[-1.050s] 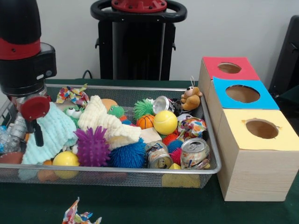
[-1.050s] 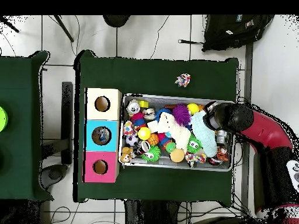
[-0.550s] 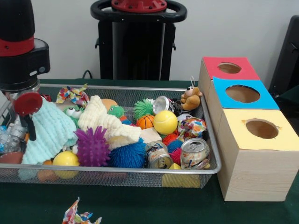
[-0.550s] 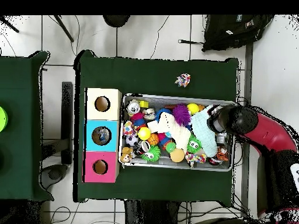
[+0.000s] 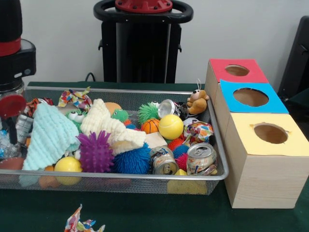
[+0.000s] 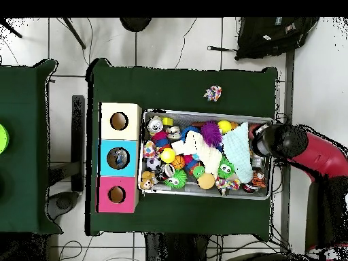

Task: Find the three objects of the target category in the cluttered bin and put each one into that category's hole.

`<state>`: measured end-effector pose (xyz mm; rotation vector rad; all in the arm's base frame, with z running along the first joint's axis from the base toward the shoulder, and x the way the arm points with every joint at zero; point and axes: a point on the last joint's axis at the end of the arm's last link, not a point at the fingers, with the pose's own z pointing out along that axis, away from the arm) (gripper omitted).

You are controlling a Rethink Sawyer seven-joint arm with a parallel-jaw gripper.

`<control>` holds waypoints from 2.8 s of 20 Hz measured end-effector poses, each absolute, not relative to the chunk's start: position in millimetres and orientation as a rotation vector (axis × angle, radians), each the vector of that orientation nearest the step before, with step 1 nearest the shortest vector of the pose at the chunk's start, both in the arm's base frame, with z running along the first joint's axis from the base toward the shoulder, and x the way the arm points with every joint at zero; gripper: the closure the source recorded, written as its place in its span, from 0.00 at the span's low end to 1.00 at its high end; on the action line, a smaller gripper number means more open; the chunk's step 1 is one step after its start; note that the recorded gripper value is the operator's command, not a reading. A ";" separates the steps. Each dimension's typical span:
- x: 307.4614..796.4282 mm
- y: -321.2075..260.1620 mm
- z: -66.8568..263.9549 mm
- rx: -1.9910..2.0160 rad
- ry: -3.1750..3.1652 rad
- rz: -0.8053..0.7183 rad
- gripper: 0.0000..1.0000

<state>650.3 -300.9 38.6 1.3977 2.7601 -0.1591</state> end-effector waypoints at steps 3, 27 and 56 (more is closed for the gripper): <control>653.7 -308.8 36.9 1.389 2.750 -0.174 0.00; 641.2 -312.2 -2.4 1.445 2.833 -0.185 0.00; 623.8 -326.3 -29.9 1.484 2.859 -0.243 0.00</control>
